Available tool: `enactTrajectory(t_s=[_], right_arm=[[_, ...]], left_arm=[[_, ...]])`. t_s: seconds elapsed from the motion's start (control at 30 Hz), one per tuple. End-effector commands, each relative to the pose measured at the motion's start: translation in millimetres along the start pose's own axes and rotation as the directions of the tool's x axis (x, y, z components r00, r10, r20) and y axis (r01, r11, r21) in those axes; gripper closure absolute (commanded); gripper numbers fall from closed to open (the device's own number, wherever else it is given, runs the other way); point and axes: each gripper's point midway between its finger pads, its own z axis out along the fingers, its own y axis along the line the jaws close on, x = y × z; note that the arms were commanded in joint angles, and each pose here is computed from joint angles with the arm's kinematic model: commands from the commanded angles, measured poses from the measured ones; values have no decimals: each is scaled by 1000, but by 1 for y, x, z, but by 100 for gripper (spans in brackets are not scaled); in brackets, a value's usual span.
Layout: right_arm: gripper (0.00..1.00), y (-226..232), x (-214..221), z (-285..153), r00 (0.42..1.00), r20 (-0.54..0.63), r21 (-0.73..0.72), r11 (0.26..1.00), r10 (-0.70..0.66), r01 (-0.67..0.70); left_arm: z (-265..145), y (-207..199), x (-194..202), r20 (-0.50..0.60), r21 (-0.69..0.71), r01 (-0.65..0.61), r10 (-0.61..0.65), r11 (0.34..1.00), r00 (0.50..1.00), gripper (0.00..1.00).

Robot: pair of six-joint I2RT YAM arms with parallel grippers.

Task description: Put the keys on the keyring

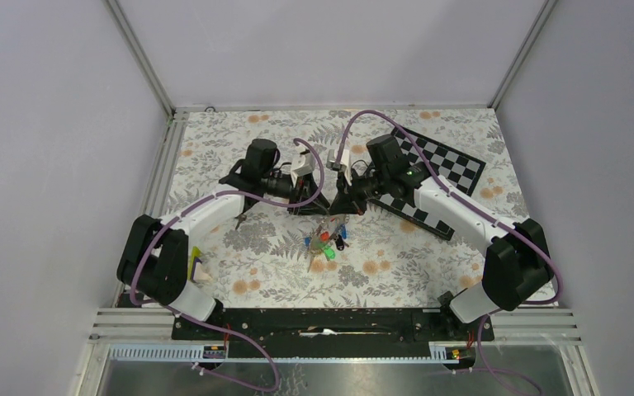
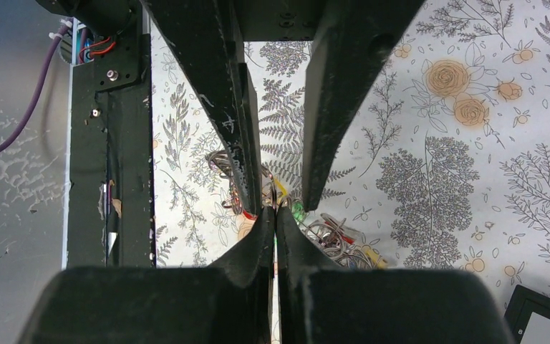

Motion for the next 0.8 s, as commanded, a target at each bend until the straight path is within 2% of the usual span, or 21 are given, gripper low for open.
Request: enactTrajectory(t_s=[0.0, 0.2, 0.3, 0.33, 0.6, 0.63, 0.67, 0.77], right_arm=[[100, 5, -19, -7, 997, 62, -22, 999, -37, 38], [100, 3, -20, -9, 997, 77, -18, 1000, -24, 26], [100, 3, -21, -9, 997, 81, -20, 1000, -19, 20], [100, 3, -20, -9, 997, 81, -21, 1000, -18, 19], [100, -2, -19, -9, 997, 73, 6, 1000, -7, 6], [97, -3, -20, -10, 997, 73, 13, 1000, -7, 6], [86, -6, -19, -12, 997, 73, 27, 1000, -1, -1], [66, -10, -19, -19, 997, 75, 61, 998, 5, -9]], left_arm=[[6, -3, 1, 3, 35, -53, 53, 998, 999, 72], [5, -8, 11, -22, 61, -47, 49, 997, 999, 80], [5, -9, 11, -20, 70, -47, 49, 996, 999, 92], [5, -9, 10, -18, 72, -48, 49, 996, 999, 99], [4, -12, -1, -5, 79, -67, 68, 995, 998, 100], [3, -12, -2, -4, 78, -66, 66, 995, 998, 100], [1, -14, -8, 2, 82, -68, 69, 994, 998, 100], [-6, -13, -15, 16, 79, -55, 54, 995, 998, 100]])
